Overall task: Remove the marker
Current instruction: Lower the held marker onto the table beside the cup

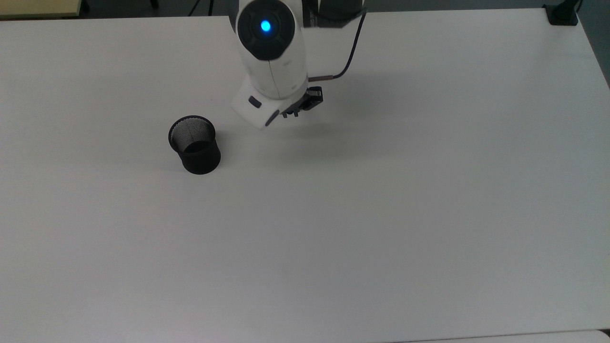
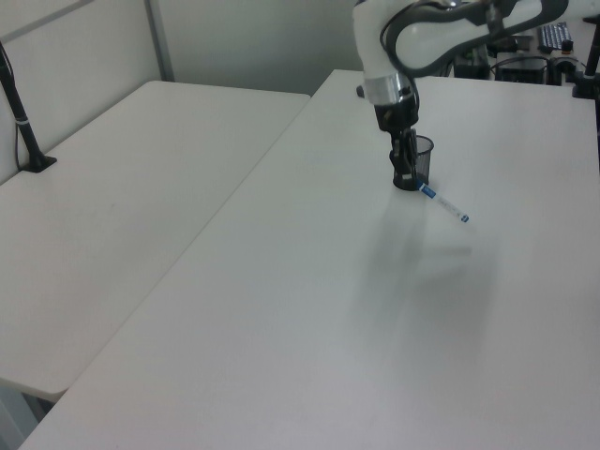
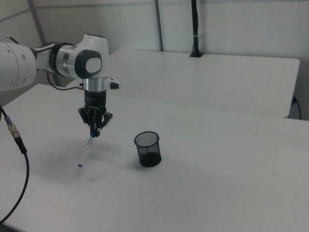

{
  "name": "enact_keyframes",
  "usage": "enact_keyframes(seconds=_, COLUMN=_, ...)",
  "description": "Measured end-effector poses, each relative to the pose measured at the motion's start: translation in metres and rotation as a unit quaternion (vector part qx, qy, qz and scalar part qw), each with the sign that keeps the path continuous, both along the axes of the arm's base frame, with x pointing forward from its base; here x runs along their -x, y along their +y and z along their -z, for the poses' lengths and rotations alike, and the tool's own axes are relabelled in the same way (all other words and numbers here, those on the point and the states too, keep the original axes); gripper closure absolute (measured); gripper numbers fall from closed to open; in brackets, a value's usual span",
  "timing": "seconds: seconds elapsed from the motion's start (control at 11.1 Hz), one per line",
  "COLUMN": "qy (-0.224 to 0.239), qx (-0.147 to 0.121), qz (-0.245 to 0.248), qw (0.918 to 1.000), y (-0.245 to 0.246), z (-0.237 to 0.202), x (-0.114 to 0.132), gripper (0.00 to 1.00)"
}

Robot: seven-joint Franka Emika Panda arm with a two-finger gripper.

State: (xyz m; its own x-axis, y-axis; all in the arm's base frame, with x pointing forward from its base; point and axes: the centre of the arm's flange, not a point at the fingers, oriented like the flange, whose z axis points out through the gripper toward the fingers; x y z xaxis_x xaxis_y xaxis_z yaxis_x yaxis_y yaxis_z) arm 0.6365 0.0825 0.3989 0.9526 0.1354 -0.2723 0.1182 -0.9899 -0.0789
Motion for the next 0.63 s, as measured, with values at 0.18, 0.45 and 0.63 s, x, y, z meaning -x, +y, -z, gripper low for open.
enact_keyframes(seconds=0.18, qy=0.015, qx=0.003, qz=-0.008, qw=0.9999, y=0.009, z=0.021, x=-0.001, gripper=0.79)
enact_keyframes(seconds=0.45, qy=0.011, qx=0.004, qz=-0.012, qw=0.9999, y=0.015, z=0.036, x=-0.005, gripper=0.78)
enact_keyframes(seconds=0.63, qy=0.009, qx=0.004, qz=-0.011, qw=0.9999, y=0.015, z=0.041, x=-0.007, gripper=0.75)
